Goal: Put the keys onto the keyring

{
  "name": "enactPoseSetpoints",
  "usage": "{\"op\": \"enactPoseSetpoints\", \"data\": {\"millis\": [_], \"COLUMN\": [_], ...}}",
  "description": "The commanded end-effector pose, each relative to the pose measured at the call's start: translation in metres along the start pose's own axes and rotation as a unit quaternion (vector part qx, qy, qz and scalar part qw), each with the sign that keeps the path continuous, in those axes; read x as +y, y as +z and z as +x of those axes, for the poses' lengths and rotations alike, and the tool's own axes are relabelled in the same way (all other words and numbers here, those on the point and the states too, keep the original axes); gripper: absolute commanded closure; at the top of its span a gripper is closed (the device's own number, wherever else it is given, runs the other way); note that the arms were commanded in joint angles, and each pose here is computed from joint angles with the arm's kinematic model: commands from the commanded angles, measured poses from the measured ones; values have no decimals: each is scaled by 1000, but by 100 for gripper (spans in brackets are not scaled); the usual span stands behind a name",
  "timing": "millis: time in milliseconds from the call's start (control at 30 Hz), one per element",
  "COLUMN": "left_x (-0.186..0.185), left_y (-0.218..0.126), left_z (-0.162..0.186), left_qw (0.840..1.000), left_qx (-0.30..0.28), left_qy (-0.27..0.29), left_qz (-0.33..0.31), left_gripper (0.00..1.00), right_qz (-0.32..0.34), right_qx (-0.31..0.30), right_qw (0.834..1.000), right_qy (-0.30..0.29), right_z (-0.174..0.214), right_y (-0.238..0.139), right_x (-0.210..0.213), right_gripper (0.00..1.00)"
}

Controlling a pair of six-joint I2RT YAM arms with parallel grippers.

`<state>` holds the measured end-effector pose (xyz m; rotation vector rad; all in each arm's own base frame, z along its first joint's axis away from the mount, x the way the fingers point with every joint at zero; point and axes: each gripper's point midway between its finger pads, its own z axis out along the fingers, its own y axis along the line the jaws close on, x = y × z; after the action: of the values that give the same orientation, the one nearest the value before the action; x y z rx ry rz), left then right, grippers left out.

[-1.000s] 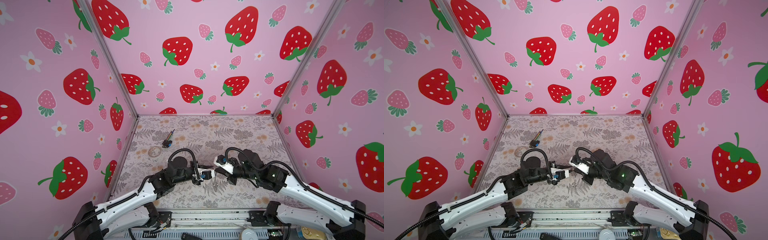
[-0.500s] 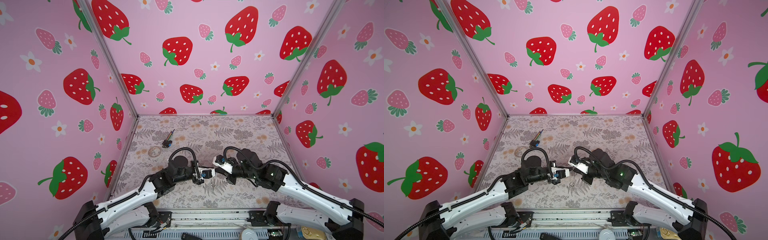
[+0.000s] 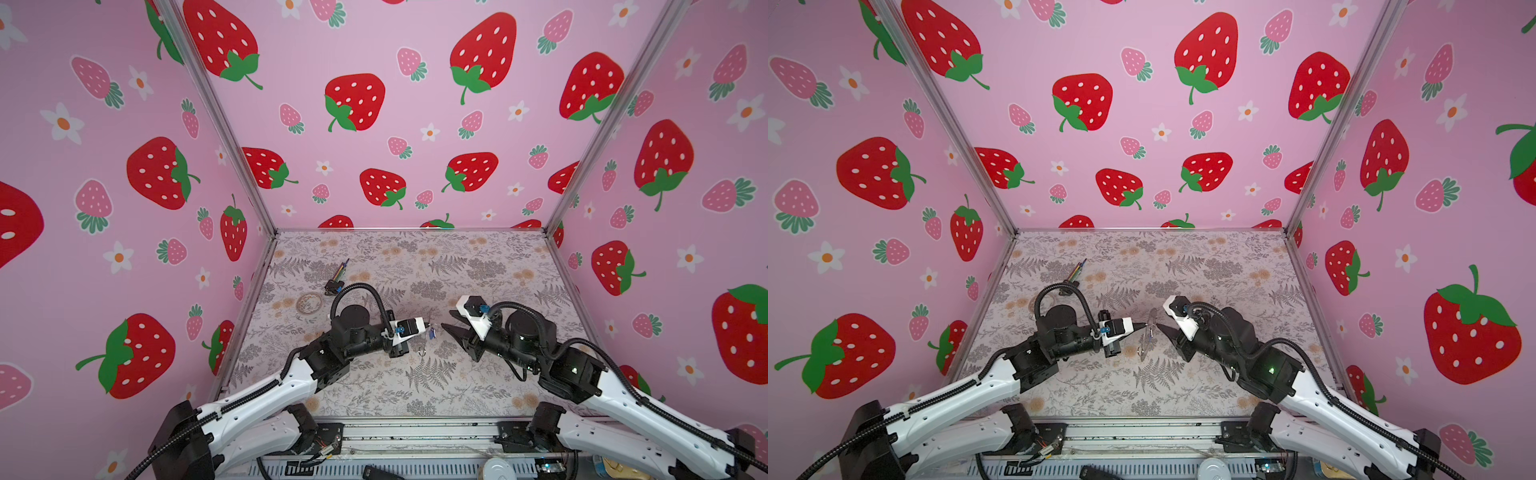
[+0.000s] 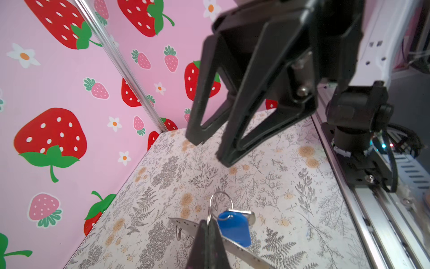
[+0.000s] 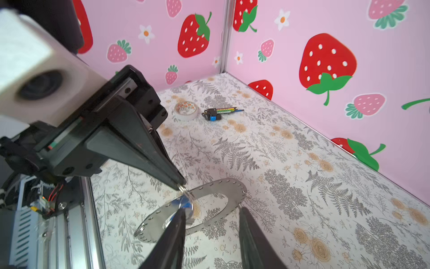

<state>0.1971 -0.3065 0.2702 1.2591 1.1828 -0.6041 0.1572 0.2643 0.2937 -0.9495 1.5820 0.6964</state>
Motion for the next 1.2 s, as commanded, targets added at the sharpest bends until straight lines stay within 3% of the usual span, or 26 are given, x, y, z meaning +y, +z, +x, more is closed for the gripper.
{"op": "enactPoseSetpoints", "data": {"millis": [0,300,1067,1167], "left_x": [6,3,2,3], "left_y": [-4,-14,-17,-18], "left_z": [-29,-42,-40,-37], "left_qw": [998,996,996,997], "left_qx": [-62,-89,-79,-74], "left_qy": [-10,6,32,35], "left_qz": [-5,0,-6,-9], "left_gripper": [100,100,100,100], "right_qz": [2,-99,-107,-103], "right_qx": [-78,-97,-79,-84], "right_qw": [995,986,977,976], "right_qy": [63,96,167,174], "right_z": [-22,-21,-17,-18], "right_y": [-7,-3,11,8], "right_x": [-3,30,27,25], "right_gripper": [61,61,83,81]}}
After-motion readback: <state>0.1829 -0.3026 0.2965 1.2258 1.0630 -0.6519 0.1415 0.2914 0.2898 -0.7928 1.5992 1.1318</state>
